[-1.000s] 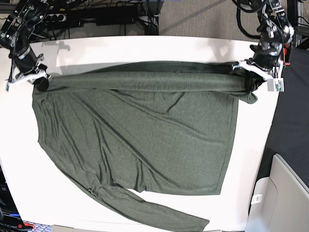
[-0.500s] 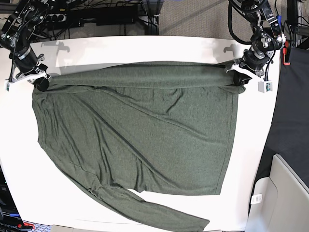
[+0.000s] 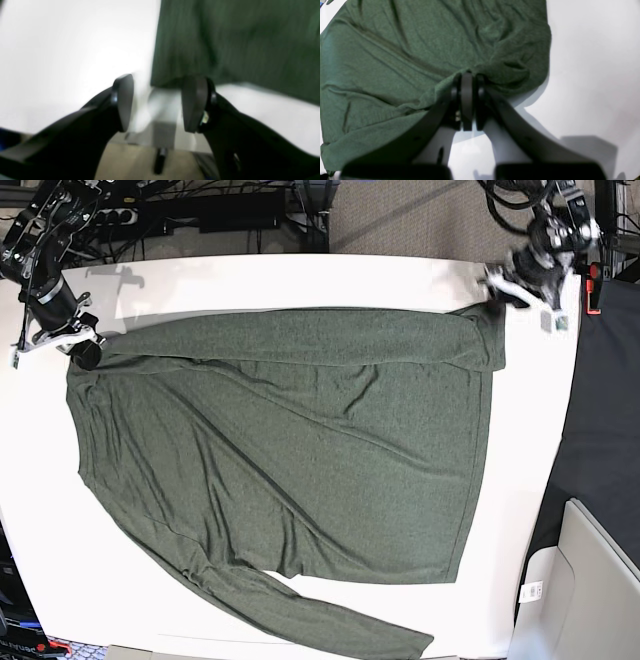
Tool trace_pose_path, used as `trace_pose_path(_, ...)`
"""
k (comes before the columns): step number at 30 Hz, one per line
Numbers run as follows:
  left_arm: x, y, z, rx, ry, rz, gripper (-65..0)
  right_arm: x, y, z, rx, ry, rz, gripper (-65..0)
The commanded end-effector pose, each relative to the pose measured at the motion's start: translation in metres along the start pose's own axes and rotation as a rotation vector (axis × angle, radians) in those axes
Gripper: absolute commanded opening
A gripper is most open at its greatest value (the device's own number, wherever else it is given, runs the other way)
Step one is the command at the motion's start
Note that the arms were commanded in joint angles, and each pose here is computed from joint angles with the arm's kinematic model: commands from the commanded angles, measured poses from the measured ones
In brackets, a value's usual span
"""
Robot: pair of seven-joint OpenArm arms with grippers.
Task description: Fold the T-shirt properly
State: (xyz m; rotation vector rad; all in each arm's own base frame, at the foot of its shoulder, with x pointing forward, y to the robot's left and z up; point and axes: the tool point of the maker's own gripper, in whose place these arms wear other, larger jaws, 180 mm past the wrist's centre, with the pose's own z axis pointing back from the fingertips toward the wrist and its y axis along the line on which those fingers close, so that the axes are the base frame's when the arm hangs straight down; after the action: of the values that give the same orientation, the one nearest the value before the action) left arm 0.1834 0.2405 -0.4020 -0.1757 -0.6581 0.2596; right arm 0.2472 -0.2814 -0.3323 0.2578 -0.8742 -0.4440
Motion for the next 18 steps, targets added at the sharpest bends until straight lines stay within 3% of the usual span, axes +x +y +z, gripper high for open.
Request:
trace_pose_path(1,0.017,-0.005,0.003,-0.028,-0.057,-0.002,-34.2,0.014,0.003,0.003,0.015,-0.045,0.014,-64.8)
trace_pose_path(10,0.007,-0.011,0.000,-0.066,-0.042,0.048,-34.1,0.014,0.005,0.002,0.021,-0.046,0.016,-64.8)
trace_pose_path(18,0.009,-0.028,-0.010,-0.156,-0.003,0.120,-34.2,0.013,0.005,0.003,0.020,-0.043,0.014,-64.8)
